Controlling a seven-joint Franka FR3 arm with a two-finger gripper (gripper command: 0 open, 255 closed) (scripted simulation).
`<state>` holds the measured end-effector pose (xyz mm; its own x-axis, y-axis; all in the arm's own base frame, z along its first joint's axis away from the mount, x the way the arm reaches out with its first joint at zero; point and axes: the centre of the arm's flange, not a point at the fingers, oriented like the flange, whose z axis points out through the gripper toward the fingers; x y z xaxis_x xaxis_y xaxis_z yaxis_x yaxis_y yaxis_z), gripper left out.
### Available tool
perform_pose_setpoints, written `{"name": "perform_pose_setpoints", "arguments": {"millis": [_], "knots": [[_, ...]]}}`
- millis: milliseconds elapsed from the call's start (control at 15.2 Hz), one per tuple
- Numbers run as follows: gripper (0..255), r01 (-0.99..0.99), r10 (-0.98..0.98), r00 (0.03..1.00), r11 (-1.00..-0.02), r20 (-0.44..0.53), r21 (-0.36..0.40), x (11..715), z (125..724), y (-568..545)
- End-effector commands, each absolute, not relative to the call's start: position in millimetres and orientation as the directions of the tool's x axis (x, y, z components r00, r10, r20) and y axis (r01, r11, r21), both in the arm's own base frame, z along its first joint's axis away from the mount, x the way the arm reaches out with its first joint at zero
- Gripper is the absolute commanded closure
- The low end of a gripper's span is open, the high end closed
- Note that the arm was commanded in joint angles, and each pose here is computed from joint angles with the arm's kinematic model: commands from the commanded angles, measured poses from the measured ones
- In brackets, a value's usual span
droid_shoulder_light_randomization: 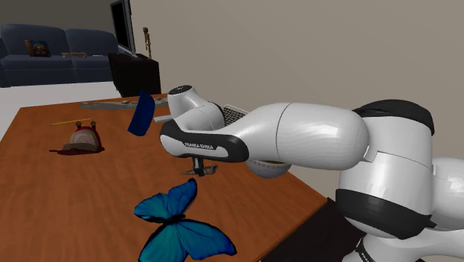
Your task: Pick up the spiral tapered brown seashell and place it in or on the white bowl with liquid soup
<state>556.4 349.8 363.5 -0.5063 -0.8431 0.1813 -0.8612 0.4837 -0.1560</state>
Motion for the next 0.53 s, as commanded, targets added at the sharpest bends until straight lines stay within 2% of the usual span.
{"name": "perform_pose_setpoints", "arguments": {"millis": [0, 462], "knots": [[255, -0.861, -0.843, -0.507, 0.484, 0.182, -0.156, 557, 363, 349], [255, -0.861, -0.843, -0.507, 0.484, 0.182, -0.156, 556, 395, 349]]}}
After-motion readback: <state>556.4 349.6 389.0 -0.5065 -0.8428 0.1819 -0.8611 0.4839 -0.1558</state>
